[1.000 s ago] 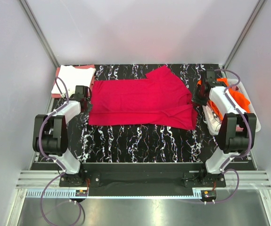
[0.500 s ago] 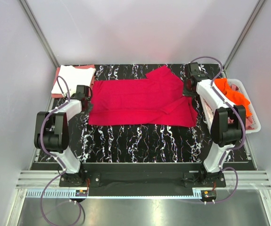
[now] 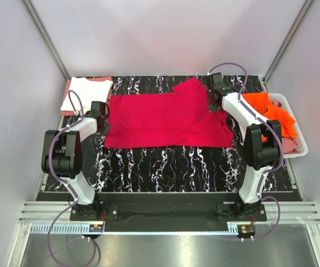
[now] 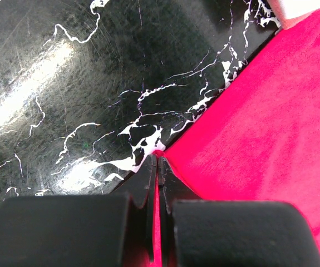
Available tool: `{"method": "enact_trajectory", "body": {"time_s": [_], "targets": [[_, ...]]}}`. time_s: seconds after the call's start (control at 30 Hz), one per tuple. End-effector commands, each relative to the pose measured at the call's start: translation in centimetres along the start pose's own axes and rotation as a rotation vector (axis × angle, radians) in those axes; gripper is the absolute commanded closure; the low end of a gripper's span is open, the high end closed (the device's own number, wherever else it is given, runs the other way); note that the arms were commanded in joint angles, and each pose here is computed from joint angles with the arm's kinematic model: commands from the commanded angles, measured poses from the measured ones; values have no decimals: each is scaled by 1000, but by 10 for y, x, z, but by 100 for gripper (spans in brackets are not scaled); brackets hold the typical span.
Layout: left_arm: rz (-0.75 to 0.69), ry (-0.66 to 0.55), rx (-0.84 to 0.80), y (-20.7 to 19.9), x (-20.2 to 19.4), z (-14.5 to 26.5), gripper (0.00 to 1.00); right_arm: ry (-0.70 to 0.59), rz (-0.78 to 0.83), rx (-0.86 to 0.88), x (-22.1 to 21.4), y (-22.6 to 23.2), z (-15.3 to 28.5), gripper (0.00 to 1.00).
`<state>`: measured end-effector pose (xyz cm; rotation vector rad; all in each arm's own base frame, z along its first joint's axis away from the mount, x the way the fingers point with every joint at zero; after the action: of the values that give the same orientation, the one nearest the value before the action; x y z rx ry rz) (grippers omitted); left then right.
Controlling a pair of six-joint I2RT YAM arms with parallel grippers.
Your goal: Fold and stack the t-shirts
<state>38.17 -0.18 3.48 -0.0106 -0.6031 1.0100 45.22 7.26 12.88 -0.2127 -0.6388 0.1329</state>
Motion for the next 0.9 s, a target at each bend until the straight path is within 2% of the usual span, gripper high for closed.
{"method": "enact_trajectory", "body": {"time_s": [0.0,0.3,0.53,0.67,0.77,0.8,0.83,0.87], "targets": [[6,-58,-42,-19,19,3,100,-96,48,-44,31,-1,7,100],[5,-61,-39,-19,19,2,100,-105,87,-114,40,-2,0,100],[2,-58,-50,-27,24,6,100,-46,94,-111,23,5,-21,99],[-7,-69,-67,-38,32,13,100,-59,35,-98,34,9,-17,96],[-8,-74,-46,-36,36,17,85,-38,3,-143,34,2,-14,87],[-6,-74,-37,-34,37,18,74,-14,-1,-165,31,0,-18,82],[-7,-66,-17,-30,36,20,68,-20,-16,-183,37,-3,-15,73],[-12,-67,-23,-34,39,24,64,11,-27,-185,31,-3,-13,69]]}}
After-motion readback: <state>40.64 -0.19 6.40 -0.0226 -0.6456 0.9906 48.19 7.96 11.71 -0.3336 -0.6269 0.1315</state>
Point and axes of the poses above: each gripper's point midway between its finger pads, its own z axis back along the fingers, its own y axis along the line the jaws close on, x = y × z, the point moved 1 cm from there along z, back along the fingers, and after that the axes turned 6 degrees about z, right-handed, at the moved point
